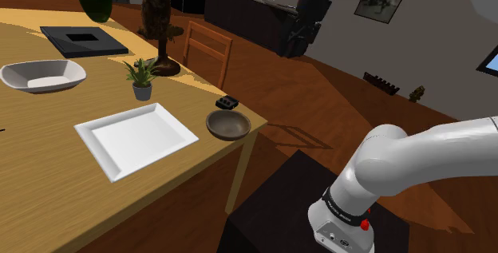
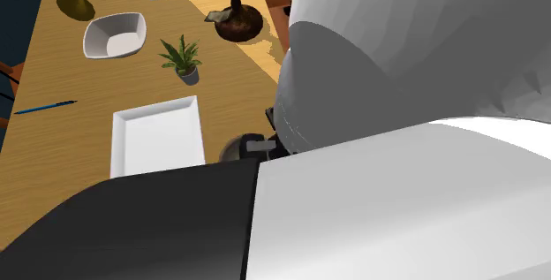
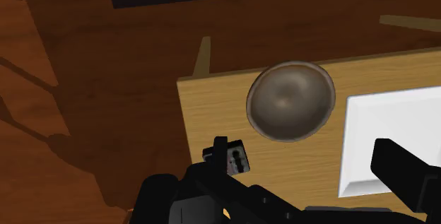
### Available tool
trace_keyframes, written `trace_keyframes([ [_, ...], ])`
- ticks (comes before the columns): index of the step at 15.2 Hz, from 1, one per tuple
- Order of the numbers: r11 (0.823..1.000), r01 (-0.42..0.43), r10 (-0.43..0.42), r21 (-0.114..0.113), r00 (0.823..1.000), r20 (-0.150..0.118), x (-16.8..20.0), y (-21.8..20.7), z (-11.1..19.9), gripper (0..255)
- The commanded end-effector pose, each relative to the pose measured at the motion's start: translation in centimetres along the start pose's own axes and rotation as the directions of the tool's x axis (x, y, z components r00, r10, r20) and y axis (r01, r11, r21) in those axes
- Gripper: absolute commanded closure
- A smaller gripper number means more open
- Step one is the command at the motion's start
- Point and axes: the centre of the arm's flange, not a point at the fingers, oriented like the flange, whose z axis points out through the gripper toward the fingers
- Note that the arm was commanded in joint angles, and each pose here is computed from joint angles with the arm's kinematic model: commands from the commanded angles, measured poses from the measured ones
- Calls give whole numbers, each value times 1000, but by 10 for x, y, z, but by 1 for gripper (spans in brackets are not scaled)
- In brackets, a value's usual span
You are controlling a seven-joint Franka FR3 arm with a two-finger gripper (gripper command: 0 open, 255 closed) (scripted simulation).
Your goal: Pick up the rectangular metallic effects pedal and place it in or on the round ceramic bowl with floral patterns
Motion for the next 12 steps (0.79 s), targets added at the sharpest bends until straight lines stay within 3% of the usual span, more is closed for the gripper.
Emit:
trace_keyframes([
  [1,1000,0,0,0,1000,0,0,0,0,0],
  [6,986,-164,163,28,986,46,50,3,50,0],
  [12,933,-356,349,51,931,106,105,15,113,0],
])
